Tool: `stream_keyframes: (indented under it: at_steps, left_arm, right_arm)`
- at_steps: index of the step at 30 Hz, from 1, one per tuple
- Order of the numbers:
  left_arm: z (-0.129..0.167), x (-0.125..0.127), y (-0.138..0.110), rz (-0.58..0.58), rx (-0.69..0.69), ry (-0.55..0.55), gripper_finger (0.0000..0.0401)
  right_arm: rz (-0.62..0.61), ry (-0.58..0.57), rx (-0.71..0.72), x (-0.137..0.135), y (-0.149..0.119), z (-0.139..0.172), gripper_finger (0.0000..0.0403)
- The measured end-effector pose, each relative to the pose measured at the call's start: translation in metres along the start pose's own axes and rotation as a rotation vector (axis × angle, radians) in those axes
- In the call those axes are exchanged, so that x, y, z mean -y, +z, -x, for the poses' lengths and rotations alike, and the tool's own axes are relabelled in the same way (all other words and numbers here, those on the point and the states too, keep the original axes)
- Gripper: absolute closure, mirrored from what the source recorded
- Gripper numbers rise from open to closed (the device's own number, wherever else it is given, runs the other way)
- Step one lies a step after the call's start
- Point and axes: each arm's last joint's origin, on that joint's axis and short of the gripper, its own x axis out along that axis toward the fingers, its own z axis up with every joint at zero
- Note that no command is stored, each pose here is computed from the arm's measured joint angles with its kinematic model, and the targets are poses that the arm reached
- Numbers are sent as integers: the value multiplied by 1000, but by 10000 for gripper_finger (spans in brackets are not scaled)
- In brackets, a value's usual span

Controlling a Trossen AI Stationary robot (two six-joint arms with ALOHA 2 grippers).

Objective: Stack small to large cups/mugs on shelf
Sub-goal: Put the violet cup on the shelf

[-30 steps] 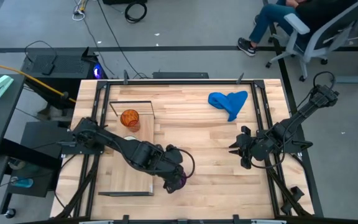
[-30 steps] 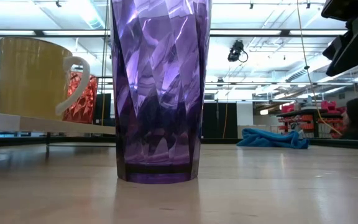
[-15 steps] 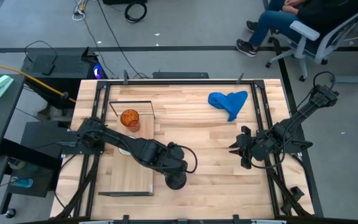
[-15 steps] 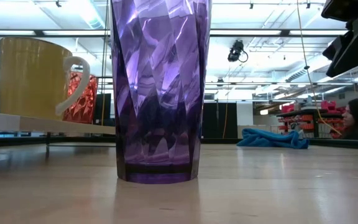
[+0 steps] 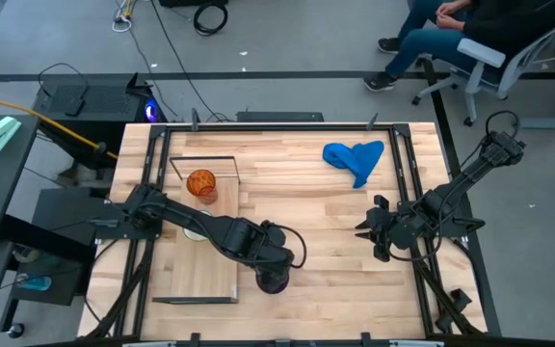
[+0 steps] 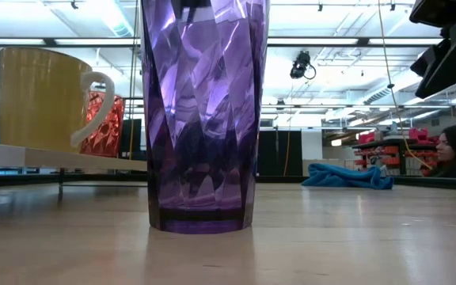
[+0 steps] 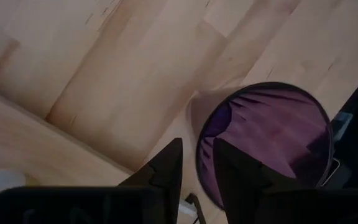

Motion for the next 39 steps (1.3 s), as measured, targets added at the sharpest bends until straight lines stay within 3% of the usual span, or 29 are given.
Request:
stream_keyframes:
  at_steps: [39]
  left_arm:
    - [-38,2,9,9,-102,36,312]
  right_arm:
    - [19,0,0,0,0,0,298]
